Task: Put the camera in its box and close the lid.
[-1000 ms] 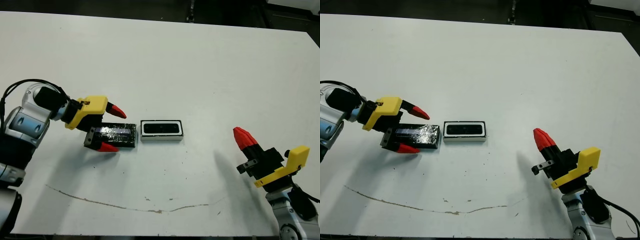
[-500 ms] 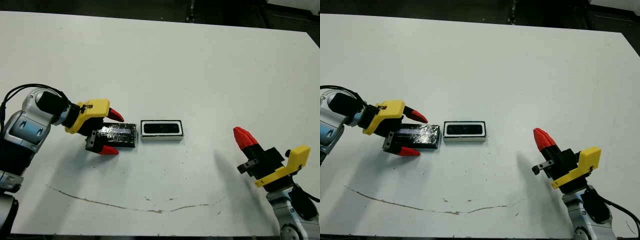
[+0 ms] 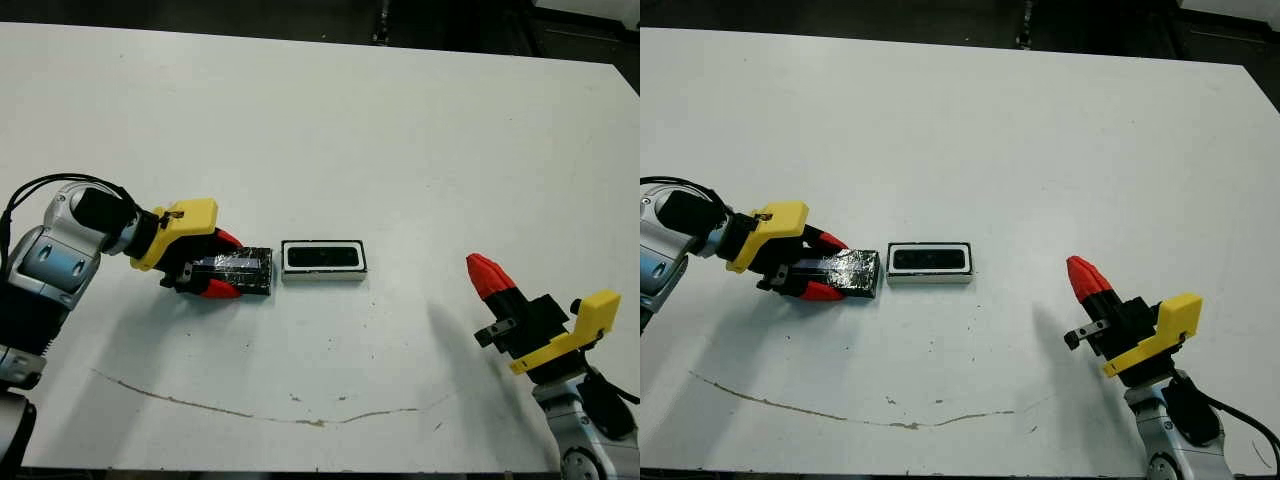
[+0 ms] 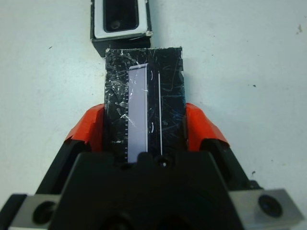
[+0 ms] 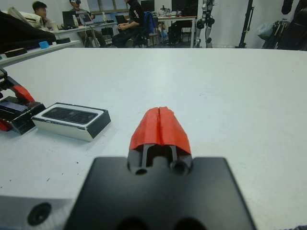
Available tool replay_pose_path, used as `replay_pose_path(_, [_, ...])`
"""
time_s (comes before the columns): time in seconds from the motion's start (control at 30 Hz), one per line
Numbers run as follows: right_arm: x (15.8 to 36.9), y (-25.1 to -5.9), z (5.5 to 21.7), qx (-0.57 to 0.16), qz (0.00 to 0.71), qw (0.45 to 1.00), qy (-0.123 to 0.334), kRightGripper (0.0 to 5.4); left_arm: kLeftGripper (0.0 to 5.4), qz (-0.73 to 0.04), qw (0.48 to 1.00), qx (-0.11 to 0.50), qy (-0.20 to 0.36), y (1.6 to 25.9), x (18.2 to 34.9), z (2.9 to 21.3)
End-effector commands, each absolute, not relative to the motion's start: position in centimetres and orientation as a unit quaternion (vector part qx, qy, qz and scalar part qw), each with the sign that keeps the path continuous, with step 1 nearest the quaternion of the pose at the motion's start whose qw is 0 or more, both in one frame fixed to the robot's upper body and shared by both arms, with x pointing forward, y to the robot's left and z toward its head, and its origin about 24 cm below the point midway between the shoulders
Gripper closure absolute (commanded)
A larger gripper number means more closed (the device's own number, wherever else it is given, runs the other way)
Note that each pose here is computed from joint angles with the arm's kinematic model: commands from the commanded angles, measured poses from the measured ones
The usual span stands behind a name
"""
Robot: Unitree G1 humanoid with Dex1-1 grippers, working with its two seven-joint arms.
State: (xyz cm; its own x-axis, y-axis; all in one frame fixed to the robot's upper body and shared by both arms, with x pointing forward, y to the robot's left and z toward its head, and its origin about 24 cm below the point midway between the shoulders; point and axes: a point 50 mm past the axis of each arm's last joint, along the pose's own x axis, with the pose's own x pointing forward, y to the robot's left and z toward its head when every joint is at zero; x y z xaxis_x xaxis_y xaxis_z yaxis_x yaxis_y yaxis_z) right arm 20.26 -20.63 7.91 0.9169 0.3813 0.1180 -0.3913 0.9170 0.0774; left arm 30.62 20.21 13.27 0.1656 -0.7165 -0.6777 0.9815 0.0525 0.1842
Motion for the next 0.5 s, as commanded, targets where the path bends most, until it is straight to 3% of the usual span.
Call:
replay_pose_path(0.03, [20.1, -20.9, 7.8, 0.043, 0.192, 0.980, -0.036, 5.40, 2.24, -0.601, 0.712, 0.287, 0.223, 20.8, 30.5, 12.5])
replay_pose_path(0.27, [20.0, -20.8, 7.7, 0.039, 0.192, 0.980, -0.036, 5.40, 2.24, -0.599, 0.744, 0.202, 0.218, 21.6, 31.1, 12.3])
replay_pose_path(0.5, [20.0, -20.8, 7.7, 0.045, 0.195, 0.979, -0.029, 5.40, 2.24, -0.610, 0.748, 0.165, 0.202, 21.6, 31.3, 12.7])
